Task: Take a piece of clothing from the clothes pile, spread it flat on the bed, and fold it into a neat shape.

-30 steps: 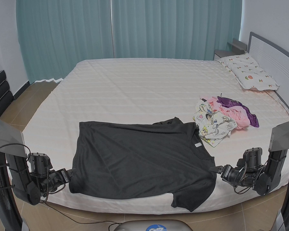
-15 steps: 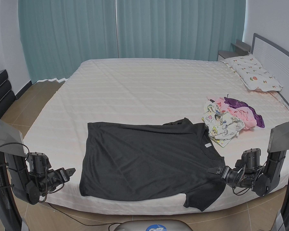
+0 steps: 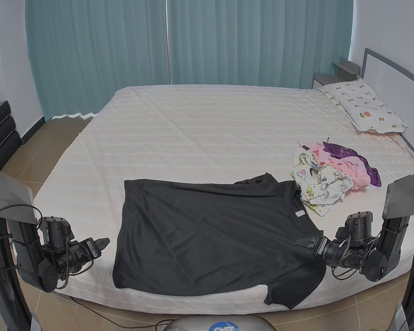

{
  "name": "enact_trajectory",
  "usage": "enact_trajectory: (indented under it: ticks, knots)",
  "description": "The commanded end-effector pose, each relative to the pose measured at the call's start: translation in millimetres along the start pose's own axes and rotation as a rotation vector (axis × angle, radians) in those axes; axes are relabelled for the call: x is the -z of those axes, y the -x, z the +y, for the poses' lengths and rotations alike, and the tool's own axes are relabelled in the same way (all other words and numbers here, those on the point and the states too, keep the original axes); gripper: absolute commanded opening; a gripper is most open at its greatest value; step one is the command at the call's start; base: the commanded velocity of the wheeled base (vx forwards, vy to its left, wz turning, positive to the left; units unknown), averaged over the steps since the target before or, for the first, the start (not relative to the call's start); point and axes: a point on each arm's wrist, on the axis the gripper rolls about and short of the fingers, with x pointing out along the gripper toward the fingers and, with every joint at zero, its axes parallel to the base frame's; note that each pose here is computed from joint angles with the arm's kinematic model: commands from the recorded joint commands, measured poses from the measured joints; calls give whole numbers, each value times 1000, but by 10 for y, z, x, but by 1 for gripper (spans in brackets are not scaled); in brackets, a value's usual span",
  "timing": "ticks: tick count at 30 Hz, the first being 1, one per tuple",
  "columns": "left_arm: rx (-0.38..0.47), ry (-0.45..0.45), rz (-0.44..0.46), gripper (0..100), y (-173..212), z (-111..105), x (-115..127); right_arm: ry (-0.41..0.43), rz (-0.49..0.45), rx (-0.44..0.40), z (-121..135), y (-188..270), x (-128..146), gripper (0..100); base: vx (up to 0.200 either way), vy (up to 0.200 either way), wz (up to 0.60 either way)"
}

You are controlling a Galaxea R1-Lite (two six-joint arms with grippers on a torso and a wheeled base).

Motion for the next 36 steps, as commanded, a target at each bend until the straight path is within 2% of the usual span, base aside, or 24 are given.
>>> enact_trajectory:
  ticks: [1, 6, 9, 12, 19, 21, 22, 25, 30, 36]
  knots:
    - [0, 1, 3, 100, -19, 4, 6, 4, -55, -53, 105, 3, -96, 100, 200, 0, 0]
    - [4, 2, 5, 100, -39, 4, 7, 27, -108, -111, 266, -94, -228, 100, 80, 0, 0]
    - [6, 18, 6, 100, -72, 2, 9, 47, -177, -142, 463, -278, -434, 100, 0, 0, 0]
    - [16, 49, 12, 100, -83, -4, 10, 49, -210, -108, 732, -538, -703, 100, 0, 0, 0]
    - [74, 104, 62, 100, -98, -105, 89, 72, -242, -40, 989, -1079, -1001, 100, 0, 0, 0]
    - [78, 107, 64, 100, -100, -123, 96, 80, -240, -29, 991, -1133, -1017, 100, 0, 0, 0]
    - [82, 125, 66, 100, -109, -141, 105, 113, -227, 10, 972, -1256, -1019, 100, 0, 0, 0]
    - [84, 153, 69, 100, -121, -143, 104, 163, -227, 51, 950, -1341, -1002, 100, 67, 0, 0]
    - [72, 144, 96, 100, -138, -120, 169, 203, -222, 66, 886, -1453, -992, 100, 200, 0, 0]
    - [69, 140, 108, 100, -159, -119, 202, 238, -234, 65, 856, -1594, -1023, 100, 0, 0, 0]
